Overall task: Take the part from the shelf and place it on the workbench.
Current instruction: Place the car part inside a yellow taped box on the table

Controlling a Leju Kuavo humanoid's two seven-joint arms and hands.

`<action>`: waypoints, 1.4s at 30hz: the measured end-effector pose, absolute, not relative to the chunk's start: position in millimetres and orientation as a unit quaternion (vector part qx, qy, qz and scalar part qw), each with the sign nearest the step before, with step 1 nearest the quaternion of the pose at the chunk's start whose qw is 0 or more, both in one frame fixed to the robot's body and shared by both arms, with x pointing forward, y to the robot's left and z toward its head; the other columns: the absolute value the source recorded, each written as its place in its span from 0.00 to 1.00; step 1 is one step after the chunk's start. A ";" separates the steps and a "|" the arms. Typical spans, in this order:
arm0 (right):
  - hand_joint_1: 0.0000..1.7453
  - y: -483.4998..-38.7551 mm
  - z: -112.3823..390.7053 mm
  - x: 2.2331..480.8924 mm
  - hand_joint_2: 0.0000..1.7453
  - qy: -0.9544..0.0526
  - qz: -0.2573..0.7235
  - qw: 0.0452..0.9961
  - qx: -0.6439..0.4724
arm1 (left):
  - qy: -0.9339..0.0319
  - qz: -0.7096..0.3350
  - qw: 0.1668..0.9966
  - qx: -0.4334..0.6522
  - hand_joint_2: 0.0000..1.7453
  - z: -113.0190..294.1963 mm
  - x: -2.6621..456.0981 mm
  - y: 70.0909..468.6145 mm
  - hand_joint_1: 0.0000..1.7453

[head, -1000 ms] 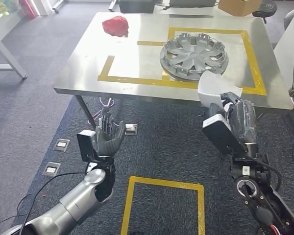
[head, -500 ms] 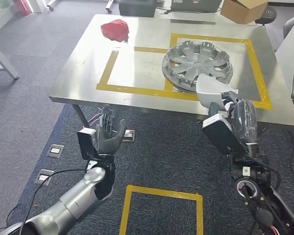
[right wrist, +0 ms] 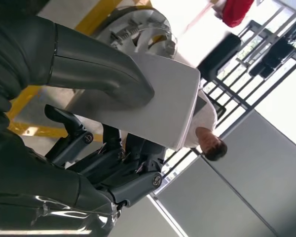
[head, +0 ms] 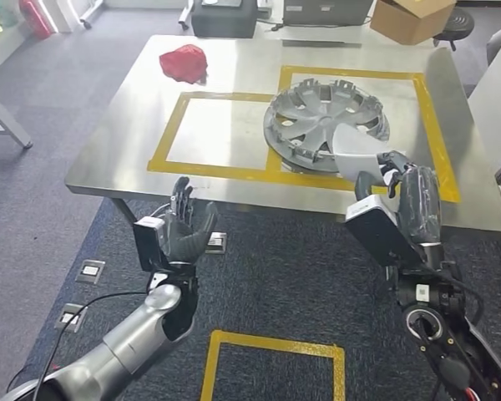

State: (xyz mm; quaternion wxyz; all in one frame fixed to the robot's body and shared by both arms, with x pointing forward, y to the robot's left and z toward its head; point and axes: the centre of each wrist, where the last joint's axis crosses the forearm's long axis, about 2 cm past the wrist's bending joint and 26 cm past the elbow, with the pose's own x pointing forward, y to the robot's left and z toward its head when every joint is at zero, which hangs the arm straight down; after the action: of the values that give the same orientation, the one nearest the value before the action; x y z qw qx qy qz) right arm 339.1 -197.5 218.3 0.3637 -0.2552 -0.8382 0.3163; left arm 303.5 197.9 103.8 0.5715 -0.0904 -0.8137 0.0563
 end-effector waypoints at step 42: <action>1.00 -155.2 262.5 345.3 1.00 -0.868 0.351 0.296 -0.189 | -0.836 0.074 0.542 -0.041 1.00 107.1 299.8 187.7 0.00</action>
State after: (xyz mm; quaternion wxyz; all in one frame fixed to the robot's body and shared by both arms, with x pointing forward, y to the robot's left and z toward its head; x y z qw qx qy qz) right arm 345.3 -155.2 262.5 0.2955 -0.1887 -0.8682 0.3512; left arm 299.8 187.7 107.1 0.5417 -0.0414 -0.8363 0.0740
